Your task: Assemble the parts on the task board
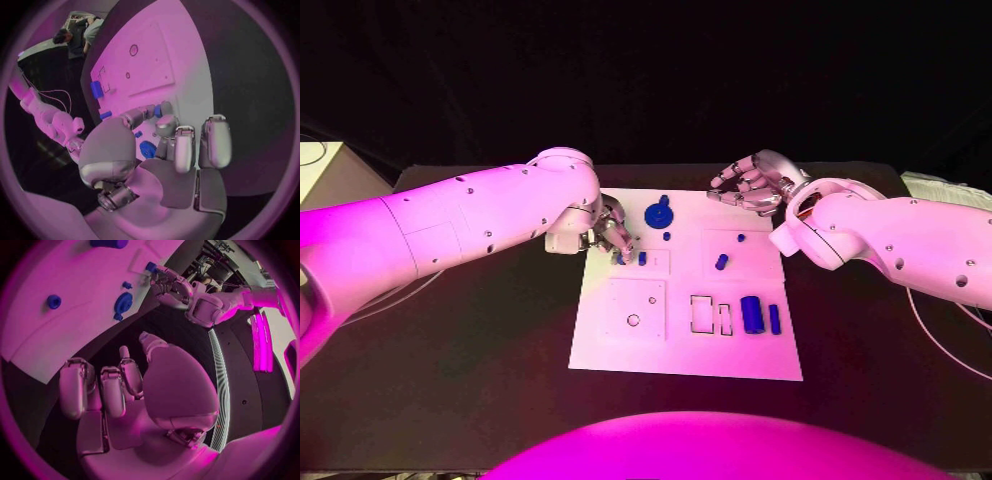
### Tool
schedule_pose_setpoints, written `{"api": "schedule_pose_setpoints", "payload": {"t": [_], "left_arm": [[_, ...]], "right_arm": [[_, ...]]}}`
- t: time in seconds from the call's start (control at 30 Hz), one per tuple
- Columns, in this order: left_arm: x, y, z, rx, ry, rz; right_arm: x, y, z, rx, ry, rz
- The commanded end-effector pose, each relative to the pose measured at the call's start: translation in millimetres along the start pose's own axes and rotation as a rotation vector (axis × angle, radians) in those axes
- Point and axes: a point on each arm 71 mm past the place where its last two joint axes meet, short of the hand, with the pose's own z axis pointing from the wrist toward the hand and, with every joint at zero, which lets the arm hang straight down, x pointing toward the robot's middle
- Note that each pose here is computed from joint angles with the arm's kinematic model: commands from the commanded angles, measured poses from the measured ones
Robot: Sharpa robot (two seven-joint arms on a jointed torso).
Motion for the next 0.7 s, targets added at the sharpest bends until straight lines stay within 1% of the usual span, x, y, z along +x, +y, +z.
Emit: {"api": "schedule_pose_setpoints", "payload": {"t": [0.03,0.23,0.43,0.7], "left_arm": [[9.6,-3.5,5.5,0.012,0.022,-0.001],[7.9,-2.2,5.6,0.008,0.003,-0.007],[4.9,1.6,6.3,-0.002,-0.02,-0.018],[3.1,4.7,6.6,-0.005,-0.029,-0.038]], "right_arm": [[1.7,0.9,0.0,-0.012,0.015,-0.005],[1.9,0.7,0.0,-0.012,0.016,-0.005],[2.2,0.3,-0.2,-0.012,0.016,-0.004],[2.3,0.1,-0.3,-0.011,0.017,-0.004]]}}
